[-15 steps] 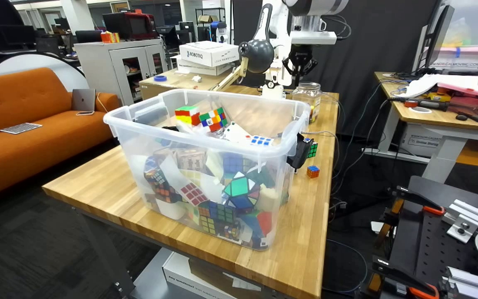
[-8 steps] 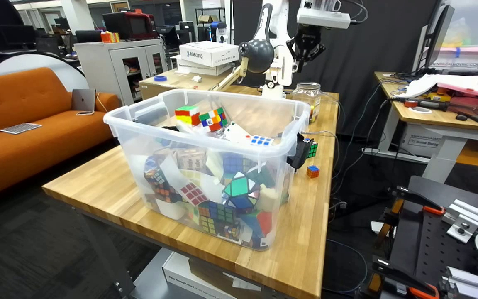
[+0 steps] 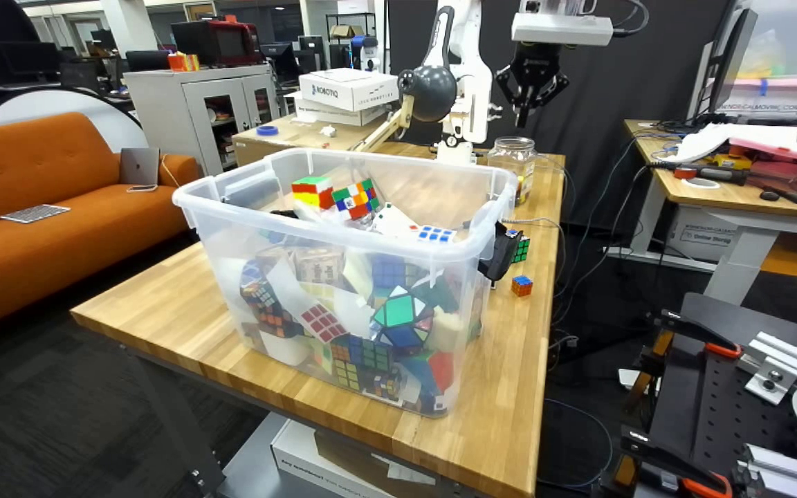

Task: Switch on the desk lamp

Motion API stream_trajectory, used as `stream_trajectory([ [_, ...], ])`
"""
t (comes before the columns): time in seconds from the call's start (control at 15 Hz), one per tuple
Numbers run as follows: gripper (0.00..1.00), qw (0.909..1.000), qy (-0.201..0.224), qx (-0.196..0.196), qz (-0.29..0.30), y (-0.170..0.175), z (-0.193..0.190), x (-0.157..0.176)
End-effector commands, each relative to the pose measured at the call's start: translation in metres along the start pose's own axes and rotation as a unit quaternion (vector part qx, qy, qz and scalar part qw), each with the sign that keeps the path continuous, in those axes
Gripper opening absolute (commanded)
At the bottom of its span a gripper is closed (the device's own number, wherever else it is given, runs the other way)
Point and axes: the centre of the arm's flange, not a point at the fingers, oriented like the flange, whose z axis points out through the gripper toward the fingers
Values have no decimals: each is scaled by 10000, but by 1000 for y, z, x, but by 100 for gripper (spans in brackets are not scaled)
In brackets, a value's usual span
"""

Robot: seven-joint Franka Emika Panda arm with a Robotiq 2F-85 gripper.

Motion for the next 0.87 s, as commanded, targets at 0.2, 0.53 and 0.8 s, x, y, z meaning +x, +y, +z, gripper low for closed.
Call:
stream_trajectory([
  [0.2,26,10000,-17,5,92,1,0,-5],
  [0.53,28,10000,-19,5,96,2,-1,-5],
  [0.8,28,10000,-19,5,96,2,-1,-5],
])
